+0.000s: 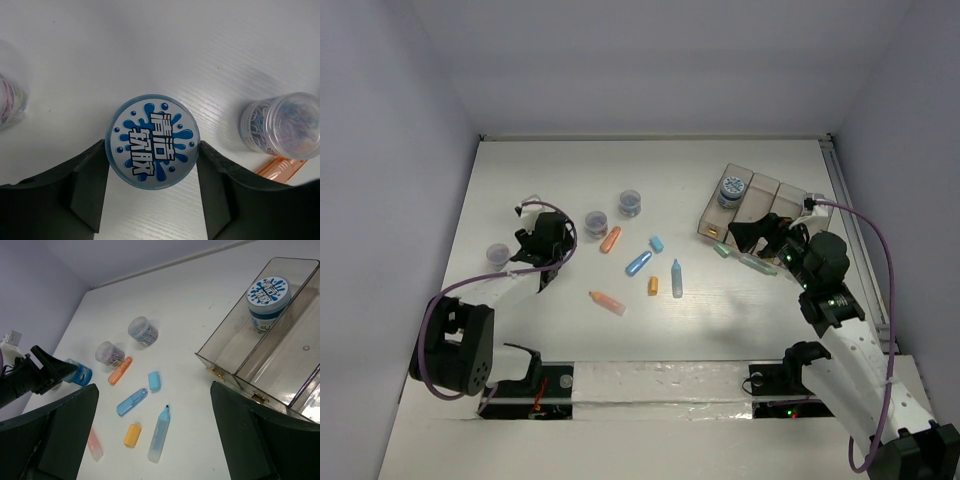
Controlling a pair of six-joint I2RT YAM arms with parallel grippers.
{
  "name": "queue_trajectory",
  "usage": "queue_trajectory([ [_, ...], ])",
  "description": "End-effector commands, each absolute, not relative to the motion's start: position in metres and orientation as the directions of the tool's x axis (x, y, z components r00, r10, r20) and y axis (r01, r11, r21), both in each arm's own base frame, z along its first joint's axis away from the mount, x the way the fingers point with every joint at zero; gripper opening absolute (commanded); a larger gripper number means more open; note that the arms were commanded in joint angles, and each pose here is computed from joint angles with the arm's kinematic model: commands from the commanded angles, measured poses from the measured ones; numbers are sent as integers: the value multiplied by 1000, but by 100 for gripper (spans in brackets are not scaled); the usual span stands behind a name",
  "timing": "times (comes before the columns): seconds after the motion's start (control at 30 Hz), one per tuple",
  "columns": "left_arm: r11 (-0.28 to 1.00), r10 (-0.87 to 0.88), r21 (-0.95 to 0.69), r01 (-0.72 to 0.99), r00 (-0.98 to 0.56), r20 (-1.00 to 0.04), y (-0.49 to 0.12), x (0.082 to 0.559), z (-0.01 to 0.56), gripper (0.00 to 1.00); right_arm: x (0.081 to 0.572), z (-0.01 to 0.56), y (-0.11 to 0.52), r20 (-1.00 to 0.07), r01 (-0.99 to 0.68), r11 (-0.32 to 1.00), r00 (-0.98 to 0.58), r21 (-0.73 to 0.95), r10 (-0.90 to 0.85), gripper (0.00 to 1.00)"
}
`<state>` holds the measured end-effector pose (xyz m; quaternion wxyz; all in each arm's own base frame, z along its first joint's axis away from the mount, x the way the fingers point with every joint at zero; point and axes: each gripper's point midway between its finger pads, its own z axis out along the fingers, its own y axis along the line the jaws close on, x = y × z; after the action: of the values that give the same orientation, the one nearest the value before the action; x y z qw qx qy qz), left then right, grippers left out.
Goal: Sort the stationery into containers
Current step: Pick up the stationery from the center of the board, then place the stationery in the storage box.
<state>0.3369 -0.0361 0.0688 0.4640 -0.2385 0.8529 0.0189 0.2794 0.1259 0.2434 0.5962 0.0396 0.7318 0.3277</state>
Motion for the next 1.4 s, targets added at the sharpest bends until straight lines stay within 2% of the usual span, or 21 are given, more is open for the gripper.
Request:
queue_trajectory([
  [0.0, 878, -390, -206, -431, -396, -831, -34, 353, 87, 37, 280, 260, 130, -864, -383, 775, -238, 503, 443, 100],
  [0.07, 884, -385, -209, -418, -397, -833, -39, 355, 91, 25, 280, 260, 130, -865, -383, 776, -236, 501, 443, 100],
  [0.1, 888, -372, -195, -416, -399, -838, -40, 353, 93, 23, 280, 260, 130, -865, -382, 776, -237, 502, 442, 100],
  [0.33, 953, -232, -141, -270, -344, -910, -115, 350, 172, 22, 280, 258, 131, -863, -383, 773, -244, 505, 443, 100],
  [0.47, 967, -253, -240, -82, -305, -918, -184, 352, 227, 22, 280, 262, 126, -868, -368, 786, -223, 497, 444, 100],
  [0.67, 926, -242, -316, 206, -318, -917, -293, 361, 271, 22, 275, 271, 115, -870, -340, 801, -165, 492, 465, 100],
  [0.73, 912, -202, -307, 273, -352, -914, -328, 367, 259, 22, 272, 275, 111, -869, -337, 802, -142, 493, 474, 100],
  [0.77, 890, -219, -329, 315, -339, -915, -347, 368, 277, 22, 271, 276, 110, -868, -337, 802, -136, 493, 477, 100],
  [0.8, 879, -185, -320, 353, -365, -912, -367, 370, 262, 22, 271, 278, 108, -866, -327, 804, -125, 496, 483, 100],
  [0.97, 846, -168, -315, 431, -345, -923, -423, 384, 277, 22, 264, 287, 100, -863, -322, 808, -71, 494, 500, 100],
  [1.37, 836, -59, -269, 477, -410, -910, -480, 413, 211, 22, 266, 283, 102, -860, -319, 804, -85, 502, 503, 100],
])
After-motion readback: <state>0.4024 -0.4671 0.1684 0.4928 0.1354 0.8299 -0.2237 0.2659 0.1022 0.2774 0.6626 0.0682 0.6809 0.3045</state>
